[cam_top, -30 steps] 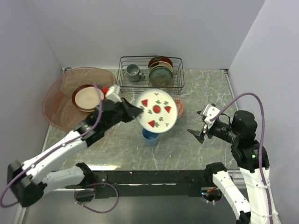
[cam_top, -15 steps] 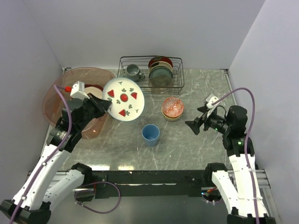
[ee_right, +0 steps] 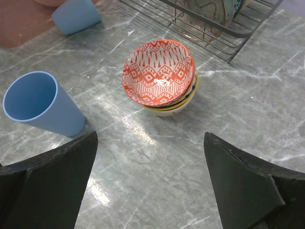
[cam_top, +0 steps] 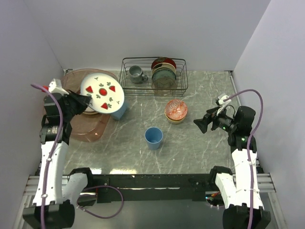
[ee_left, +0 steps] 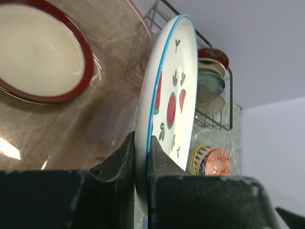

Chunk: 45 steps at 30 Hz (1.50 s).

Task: Place the mixed dishes into the plastic bin
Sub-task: Place the plate in the plastic bin.

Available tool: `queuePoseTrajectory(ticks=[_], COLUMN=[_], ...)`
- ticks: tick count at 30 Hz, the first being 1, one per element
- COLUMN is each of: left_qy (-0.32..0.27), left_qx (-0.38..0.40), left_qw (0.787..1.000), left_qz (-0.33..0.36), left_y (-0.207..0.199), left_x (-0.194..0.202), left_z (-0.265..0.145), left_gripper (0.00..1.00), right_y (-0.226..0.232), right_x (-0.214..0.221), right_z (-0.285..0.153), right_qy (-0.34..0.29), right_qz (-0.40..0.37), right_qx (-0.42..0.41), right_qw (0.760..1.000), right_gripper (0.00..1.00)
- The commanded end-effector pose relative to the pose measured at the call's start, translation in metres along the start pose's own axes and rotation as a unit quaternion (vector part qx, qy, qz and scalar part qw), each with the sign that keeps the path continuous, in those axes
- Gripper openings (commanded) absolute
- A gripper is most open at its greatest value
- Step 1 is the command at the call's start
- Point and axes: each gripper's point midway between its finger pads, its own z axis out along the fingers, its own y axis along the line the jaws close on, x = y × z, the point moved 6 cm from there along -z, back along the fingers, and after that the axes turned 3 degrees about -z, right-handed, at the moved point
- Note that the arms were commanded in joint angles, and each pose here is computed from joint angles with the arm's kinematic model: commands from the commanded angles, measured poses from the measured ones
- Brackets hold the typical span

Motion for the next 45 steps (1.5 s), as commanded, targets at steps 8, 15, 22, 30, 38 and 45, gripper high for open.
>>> queuePoseTrajectory(ticks=[8,15,22,30,38,45], left_qy=[-0.073,-0.088,-0.114,-0.117,-0.098,-0.055], left_qx=[0.102,0.059,0.035,-0.015,-0.065,-0.084], left_qw=[0.989,0.987,0.981,0.98,0.98,0.98], left_qz=[-0.077,-0.121,-0.151,-0.162,-0.161,-0.173], left_y=[0.006,0.039,0.061,0.089,0.117,0.139], left_x=[-0.063,-0.075,-0.083,-0.084,-0.074,-0.059], left_z=[0.008,0.023,0.033,0.048,0.065,0.081], left_gripper=[0.01,0.01,0.01,0.01,0.01,0.01], right_y=[0.003,0.005,0.005,0.005,0.005,0.004], right_x=[-0.01,-0.011,-0.01,-0.01,-0.01,-0.01], right_z=[-0.009,-0.01,-0.01,-0.01,-0.01,-0.01], right_qy=[-0.029,-0.03,-0.03,-0.03,-0.029,-0.029], right_qz=[-0.052,-0.056,-0.057,-0.057,-0.058,-0.057], right_qx=[0.018,0.015,0.015,0.015,0.015,0.015], right_qw=[0.998,0.998,0.998,0.998,0.998,0.998], right_gripper=[1.0,1.0,1.0,1.0,1.0,1.0])
